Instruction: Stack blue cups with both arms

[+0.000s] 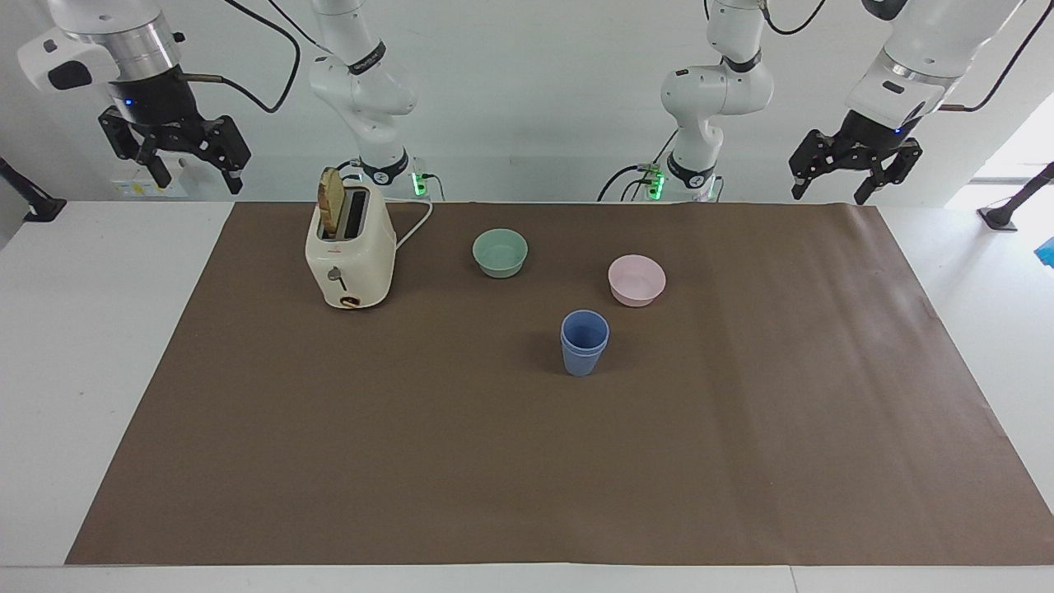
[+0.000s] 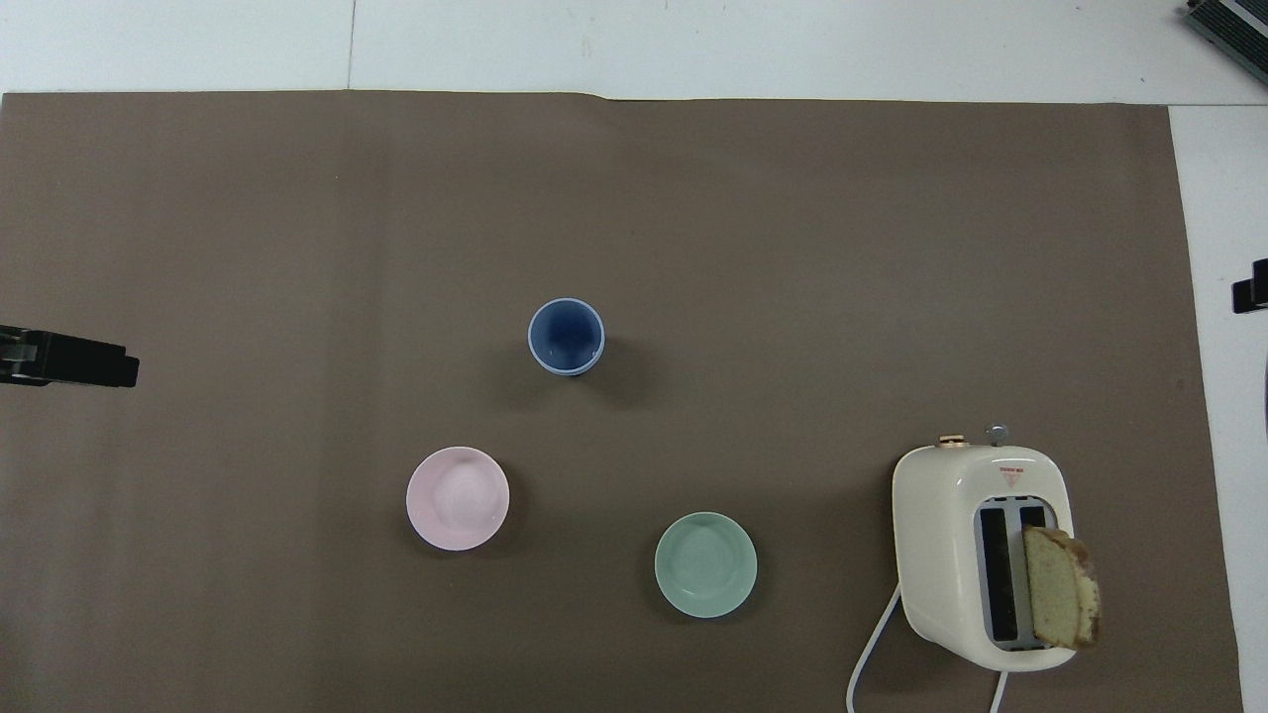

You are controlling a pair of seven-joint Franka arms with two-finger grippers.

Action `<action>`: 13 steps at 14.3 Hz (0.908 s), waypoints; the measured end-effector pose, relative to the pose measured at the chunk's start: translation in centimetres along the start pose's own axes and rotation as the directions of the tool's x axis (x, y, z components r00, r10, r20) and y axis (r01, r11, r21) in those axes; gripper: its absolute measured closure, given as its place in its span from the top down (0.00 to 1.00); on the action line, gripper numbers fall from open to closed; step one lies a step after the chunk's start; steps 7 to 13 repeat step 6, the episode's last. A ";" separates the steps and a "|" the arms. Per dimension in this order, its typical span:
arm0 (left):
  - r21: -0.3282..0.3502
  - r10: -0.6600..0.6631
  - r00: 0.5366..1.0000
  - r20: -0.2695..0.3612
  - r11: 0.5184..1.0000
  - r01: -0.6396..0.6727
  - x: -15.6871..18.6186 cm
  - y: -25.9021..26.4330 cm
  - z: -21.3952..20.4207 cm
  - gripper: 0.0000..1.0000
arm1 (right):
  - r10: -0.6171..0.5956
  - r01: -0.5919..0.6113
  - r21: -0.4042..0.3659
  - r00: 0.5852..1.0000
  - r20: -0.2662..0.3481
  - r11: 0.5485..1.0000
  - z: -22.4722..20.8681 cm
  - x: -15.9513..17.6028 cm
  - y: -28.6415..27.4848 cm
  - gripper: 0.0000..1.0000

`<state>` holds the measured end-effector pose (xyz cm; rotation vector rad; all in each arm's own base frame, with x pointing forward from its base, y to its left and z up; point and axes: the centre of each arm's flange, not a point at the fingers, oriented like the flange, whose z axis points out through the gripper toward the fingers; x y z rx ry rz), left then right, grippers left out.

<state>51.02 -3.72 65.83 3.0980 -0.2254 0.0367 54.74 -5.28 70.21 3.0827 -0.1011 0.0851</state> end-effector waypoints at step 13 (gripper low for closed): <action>0.000 -0.019 1.000 -0.001 1.000 0.019 -0.1 -0.9 0.0 1.00 | -0.001 0.001 0.003 1.000 0.000 1.000 0.0 0.0 -0.1 1.00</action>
